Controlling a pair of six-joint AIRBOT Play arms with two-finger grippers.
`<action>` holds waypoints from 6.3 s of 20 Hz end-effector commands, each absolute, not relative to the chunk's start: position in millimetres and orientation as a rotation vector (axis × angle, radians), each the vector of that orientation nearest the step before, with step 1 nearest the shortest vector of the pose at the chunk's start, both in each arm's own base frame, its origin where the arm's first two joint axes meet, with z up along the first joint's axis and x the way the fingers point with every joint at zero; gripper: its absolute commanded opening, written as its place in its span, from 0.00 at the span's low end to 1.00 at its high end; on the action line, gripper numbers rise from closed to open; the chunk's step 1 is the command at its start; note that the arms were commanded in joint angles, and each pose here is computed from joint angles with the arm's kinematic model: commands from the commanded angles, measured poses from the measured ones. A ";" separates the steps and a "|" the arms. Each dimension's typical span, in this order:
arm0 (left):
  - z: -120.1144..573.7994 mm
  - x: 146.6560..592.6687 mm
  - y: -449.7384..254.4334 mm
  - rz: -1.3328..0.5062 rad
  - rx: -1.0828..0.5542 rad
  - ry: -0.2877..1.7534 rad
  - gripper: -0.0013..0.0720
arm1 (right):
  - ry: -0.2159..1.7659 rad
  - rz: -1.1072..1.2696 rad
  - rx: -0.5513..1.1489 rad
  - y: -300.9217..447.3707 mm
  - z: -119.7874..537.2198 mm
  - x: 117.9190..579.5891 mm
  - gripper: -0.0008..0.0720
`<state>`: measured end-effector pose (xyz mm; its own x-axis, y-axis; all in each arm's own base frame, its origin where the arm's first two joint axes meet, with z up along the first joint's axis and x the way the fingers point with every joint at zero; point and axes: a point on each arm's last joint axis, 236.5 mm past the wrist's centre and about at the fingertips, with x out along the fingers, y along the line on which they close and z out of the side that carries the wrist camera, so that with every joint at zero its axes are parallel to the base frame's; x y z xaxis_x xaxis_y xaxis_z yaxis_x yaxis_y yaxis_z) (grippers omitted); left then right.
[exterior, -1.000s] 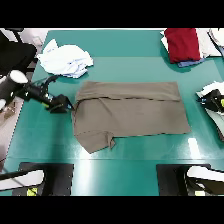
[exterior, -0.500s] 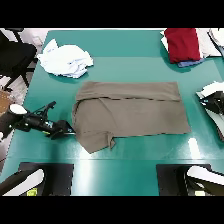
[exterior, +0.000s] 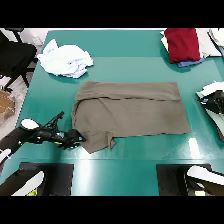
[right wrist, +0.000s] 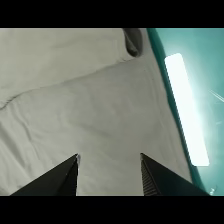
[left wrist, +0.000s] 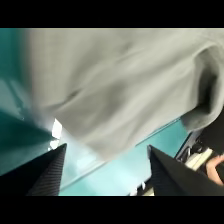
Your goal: Fold the shirts.
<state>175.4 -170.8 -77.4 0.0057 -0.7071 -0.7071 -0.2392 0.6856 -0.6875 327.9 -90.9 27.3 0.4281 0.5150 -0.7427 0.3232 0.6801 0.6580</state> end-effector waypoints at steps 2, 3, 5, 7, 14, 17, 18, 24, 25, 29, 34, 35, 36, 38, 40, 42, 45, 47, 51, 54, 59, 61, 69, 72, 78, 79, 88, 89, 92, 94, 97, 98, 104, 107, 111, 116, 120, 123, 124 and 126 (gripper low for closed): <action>-89.3 196.7 -191.6 -0.377 -0.746 1.443 0.54 | 1.156 0.160 0.879 -86.6 31.0 328.7 0.63; -88.9 203.3 -192.0 -0.365 -0.755 1.415 0.50 | 1.166 0.165 0.878 -85.3 30.6 326.5 0.63; -83.8 212.8 -194.4 -0.361 -0.788 1.380 0.26 | 1.183 0.158 0.871 -86.2 28.1 323.1 0.63; -70.0 220.2 -200.6 -0.421 -0.761 1.356 0.05 | 1.240 0.102 0.852 -93.7 17.2 312.1 0.63; -12.0 259.3 -215.3 -0.532 -0.719 1.239 0.05 | 1.511 -0.020 0.755 -91.3 -30.8 259.4 0.63; -12.2 256.0 -216.0 -0.541 -0.711 1.251 0.05 | 1.591 -0.058 0.727 -89.0 -65.8 231.7 0.63; -12.2 256.1 -216.0 -0.541 -0.711 1.251 0.05 | 1.579 -0.082 0.758 -90.8 -74.3 227.6 0.63; -11.9 255.1 -216.6 -0.553 -0.700 1.249 0.05 | 1.529 -0.035 0.980 -79.0 -91.8 223.4 0.63; -12.0 253.4 -217.1 -0.556 -0.700 1.256 0.05 | 1.519 -0.004 1.012 -72.5 -91.7 229.1 0.63; -10.3 254.8 -218.1 -0.556 -0.714 1.251 0.05 | 1.565 0.149 1.026 -32.7 -90.4 241.9 0.32; 22.6 277.7 -219.0 -0.584 -0.731 1.175 0.05 | 1.476 0.159 0.910 -33.4 -60.2 250.1 0.04; 35.6 284.5 -217.3 -0.598 -0.723 1.152 0.05 | 1.436 0.141 0.887 -39.0 -49.9 250.8 0.04; 49.4 289.3 -215.5 -0.618 -0.702 1.136 0.05 | 1.394 0.114 0.859 -46.6 -38.7 249.9 0.04; 72.2 292.0 -215.3 -0.656 -0.647 1.123 0.05 | 1.303 0.039 0.798 -65.2 -19.6 248.9 0.04; 87.6 295.0 -213.5 -0.659 -0.614 1.115 0.05 | 1.214 -0.017 0.758 -74.7 -1.1 253.3 0.04; 101.8 295.1 -204.4 -0.630 -0.571 1.071 0.05 | 1.174 -0.016 0.712 -69.7 13.6 254.7 0.04; 109.9 283.9 -184.5 -0.561 -0.495 1.045 0.05 | 1.151 0.035 0.660 -49.2 27.7 259.6 0.04; 106.8 280.1 -182.1 -0.553 -0.484 1.062 0.05 | 1.064 0.016 0.636 -45.8 40.9 277.2 0.04; 108.9 302.7 -175.5 -0.507 -0.487 0.984 0.05 | 0.948 -0.044 0.639 -49.8 47.3 321.3 0.04; 94.1 334.5 -167.1 -0.438 -0.494 0.944 0.05 | 1.030 0.008 0.638 -38.5 27.5 345.7 0.04; 15.8 388.1 -180.4 -0.361 -0.487 0.985 0.05 | 1.137 0.042 0.639 -34.0 -11.0 383.3 0.04; -10.6 407.2 -176.0 -0.310 -0.491 0.990 0.05 | 1.164 0.038 0.656 -38.0 -25.2 394.0 0.04; -27.3 465.4 -151.9 -0.190 -0.467 0.825 0.05 | 1.283 0.001 0.660 -56.8 -79.2 398.8 0.11; -22.5 477.1 -136.6 -0.154 -0.470 0.775 0.06 | 1.236 -0.004 0.634 -74.8 -66.1 398.1 0.30; 7.8 479.3 -121.0 -0.179 -0.448 0.765 0.93 | 1.148 -0.023 0.663 -114.1 -30.5 382.3 0.74; 18.3 479.3 -121.7 -0.189 -0.445 0.747 0.92 | 1.184 0.038 0.705 -104.1 -34.7 375.1 0.75; 53.8 457.2 -131.2 -0.272 -0.388 0.740 0.75 | 1.193 0.366 1.042 -72.4 -72.1 371.1 0.88; 52.0 455.0 -132.6 -0.278 -0.385 0.752 0.75 | 1.193 0.377 1.060 -69.3 -76.7 372.8 0.88; 50.1 452.0 -134.9 -0.285 -0.393 0.768 0.75 | 1.185 0.415 1.065 -52.8 -85.2 384.2 0.88; 50.1 451.5 -135.8 -0.287 -0.399 0.771 0.75 | 1.176 0.408 1.061 -42.4 -91.5 396.0 0.88; 50.0 449.2 -139.8 -0.296 -0.426 0.783 0.75 | 1.171 0.430 1.058 -17.2 -96.0 411.5 0.83; 50.2 448.5 -141.2 -0.299 -0.436 0.787 0.75 | 1.173 0.441 1.051 -9.8 -95.6 414.1 0.72; 58.6 447.8 -160.3 -0.338 -0.508 0.774 0.21 | 1.195 0.586 0.896 22.6 -50.1 428.7 0.04; 66.9 448.0 -207.6 -0.419 -0.498 0.710 0.05 | 1.217 0.570 0.699 29.6 -25.2 428.8 0.04; 26.8 430.8 -302.0 -0.546 -0.455 0.796 0.05 | 1.243 0.603 0.520 45.8 4.3 422.5 0.04; -5.2 431.8 -418.8 -0.745 -0.340 0.843 0.05 | 1.270 0.588 0.351 34.8 30.1 413.7 0.04; -14.2 447.2 -442.9 -0.775 -0.342 0.846 0.05 | 1.192 0.516 0.241 11.4 69.9 414.3 0.04; -26.1 443.7 -455.5 -0.796 -0.345 0.874 0.05 | 1.090 0.491 0.194 3.5 110.1 422.1 0.04; -28.5 439.9 -463.4 -0.808 -0.349 0.882 0.05 | 1.076 0.498 0.177 7.0 117.7 423.6 0.04; -35.0 430.5 -483.6 -0.834 -0.367 0.898 0.05 | 1.069 0.524 0.153 18.1 123.8 424.2 0.04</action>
<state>439.9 -460.4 -25.7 0.3827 -0.7462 -0.5446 0.4758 0.6645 -0.5762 423.1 12.0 104.7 0.3471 0.4902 -0.7995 -0.2982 0.8660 0.4015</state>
